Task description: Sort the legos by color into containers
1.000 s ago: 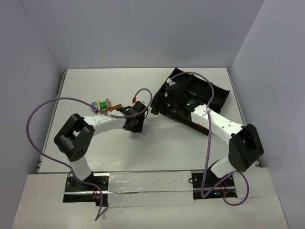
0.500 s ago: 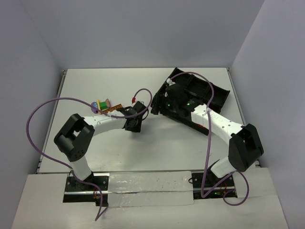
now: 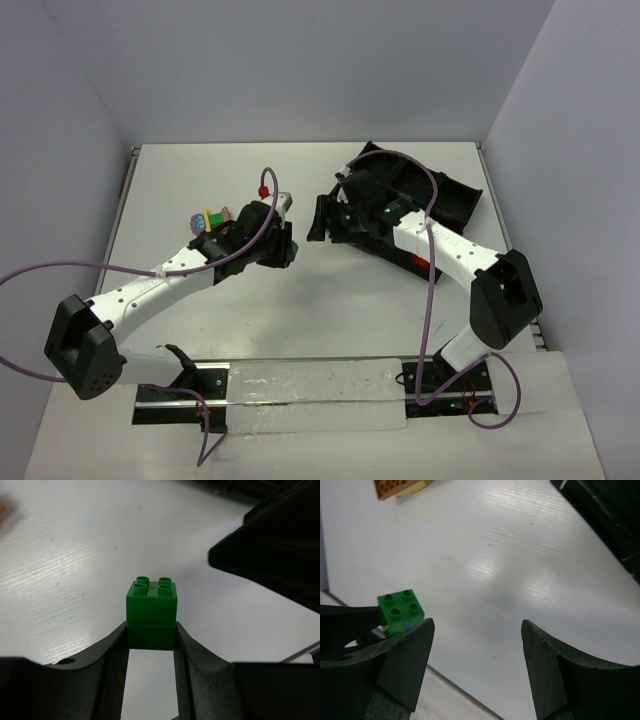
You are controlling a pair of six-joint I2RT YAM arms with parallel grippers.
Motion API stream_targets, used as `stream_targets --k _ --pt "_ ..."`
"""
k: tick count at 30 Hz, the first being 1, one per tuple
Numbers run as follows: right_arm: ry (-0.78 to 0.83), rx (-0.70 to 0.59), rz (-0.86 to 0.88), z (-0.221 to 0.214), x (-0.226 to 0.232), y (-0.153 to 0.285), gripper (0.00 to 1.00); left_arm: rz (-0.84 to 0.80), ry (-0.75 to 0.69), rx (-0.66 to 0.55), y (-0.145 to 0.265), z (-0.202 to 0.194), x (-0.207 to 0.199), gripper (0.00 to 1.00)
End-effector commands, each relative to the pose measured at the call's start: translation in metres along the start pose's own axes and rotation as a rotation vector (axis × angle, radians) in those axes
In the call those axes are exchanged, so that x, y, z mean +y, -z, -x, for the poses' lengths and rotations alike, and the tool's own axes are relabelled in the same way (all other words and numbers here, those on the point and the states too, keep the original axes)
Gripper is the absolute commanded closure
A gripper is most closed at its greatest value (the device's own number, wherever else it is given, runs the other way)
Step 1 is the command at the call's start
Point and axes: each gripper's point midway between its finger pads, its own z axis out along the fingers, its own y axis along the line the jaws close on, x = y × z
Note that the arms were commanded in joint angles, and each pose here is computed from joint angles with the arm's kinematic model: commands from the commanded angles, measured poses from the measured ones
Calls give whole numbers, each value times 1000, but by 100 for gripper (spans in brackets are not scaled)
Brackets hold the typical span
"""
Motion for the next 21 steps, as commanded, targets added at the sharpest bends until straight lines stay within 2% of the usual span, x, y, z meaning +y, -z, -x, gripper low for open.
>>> stream_targets --k 1,8,16,21 --pt "-43 -11 200 13 47 2 21 -93 -22 -33 7 10 -14 100" --pt "-127 22 373 10 78 7 21 -111 -15 -66 13 20 -17 100" --pt "-240 94 418 0 83 -8 22 -119 -9 -114 24 30 -18 100" --pt "-283 136 448 -12 84 -17 26 -124 -6 -124 27 32 -18 100"
